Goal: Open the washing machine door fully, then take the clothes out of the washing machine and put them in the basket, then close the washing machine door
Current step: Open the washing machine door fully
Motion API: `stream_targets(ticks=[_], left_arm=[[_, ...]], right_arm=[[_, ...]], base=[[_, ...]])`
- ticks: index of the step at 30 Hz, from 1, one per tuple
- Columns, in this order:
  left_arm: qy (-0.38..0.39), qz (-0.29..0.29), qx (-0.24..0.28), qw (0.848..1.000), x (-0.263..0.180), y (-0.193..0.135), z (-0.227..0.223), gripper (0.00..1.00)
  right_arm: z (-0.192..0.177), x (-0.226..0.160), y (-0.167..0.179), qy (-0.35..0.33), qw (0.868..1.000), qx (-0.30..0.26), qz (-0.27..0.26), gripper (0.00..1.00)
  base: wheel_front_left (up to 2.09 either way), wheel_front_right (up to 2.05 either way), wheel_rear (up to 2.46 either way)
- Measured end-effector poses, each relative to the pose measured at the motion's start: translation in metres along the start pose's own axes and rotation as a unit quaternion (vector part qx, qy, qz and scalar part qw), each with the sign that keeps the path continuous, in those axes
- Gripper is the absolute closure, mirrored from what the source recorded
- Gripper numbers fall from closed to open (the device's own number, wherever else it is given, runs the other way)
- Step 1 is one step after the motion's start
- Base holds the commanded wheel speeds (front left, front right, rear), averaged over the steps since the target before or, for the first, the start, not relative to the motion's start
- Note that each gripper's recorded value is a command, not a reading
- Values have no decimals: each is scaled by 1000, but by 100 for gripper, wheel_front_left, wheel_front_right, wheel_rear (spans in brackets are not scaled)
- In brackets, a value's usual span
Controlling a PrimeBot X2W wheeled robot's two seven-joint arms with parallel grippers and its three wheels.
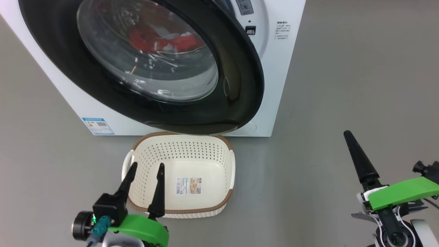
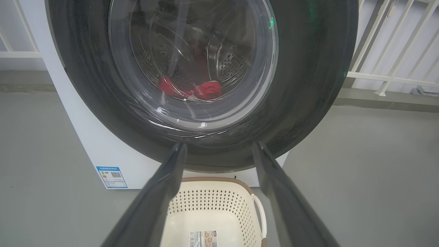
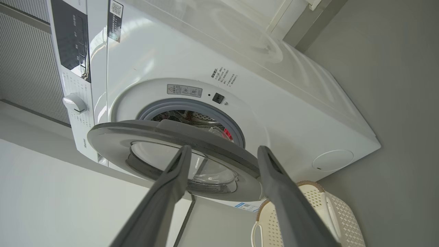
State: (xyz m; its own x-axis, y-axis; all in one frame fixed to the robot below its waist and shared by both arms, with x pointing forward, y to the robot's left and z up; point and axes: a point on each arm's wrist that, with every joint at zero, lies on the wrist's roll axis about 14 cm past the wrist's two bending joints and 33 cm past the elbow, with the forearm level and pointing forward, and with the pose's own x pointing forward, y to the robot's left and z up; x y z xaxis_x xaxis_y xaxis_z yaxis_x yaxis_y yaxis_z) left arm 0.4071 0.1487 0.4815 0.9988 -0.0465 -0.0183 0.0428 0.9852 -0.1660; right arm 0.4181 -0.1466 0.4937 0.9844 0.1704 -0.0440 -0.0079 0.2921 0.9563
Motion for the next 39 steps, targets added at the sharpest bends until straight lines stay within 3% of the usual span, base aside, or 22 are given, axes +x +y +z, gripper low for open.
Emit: stream_targets(ticks=[3, 7, 13, 16, 22, 28, 39], left_arm=[[-5, -3, 1, 1000, 0, -2, 4, 0], [-5, -4, 1, 1000, -5, -3, 4, 0], [-5, -3, 3, 1000, -13, -2, 4, 0], [-9, -4, 6, 1000, -15, -1, 7, 0], [-6, 1, 7, 1000, -25, 1, 5, 0], [-7, -1, 8, 1000, -31, -1, 5, 0], [0, 0, 8, 1000, -37, -1, 1, 0]], right_arm=[[13, -4, 4, -31, 996, -78, 5, 0], [28, -9, 12, -69, 980, -183, 19, 0], [41, -16, 16, -105, 941, -321, 25, 0], [46, -19, 17, -115, 914, -388, 20, 0], [35, -27, 9, -100, 876, -473, 4, 0], [21, -45, -20, -64, 861, -504, -32, 0], [15, -52, -35, -47, 862, -502, -51, 0]], base=[[0, 0, 0], [0, 0, 0], [0, 0, 0], [0, 0, 0], [0, 0, 0], [0, 0, 0], [0, 0, 0]])
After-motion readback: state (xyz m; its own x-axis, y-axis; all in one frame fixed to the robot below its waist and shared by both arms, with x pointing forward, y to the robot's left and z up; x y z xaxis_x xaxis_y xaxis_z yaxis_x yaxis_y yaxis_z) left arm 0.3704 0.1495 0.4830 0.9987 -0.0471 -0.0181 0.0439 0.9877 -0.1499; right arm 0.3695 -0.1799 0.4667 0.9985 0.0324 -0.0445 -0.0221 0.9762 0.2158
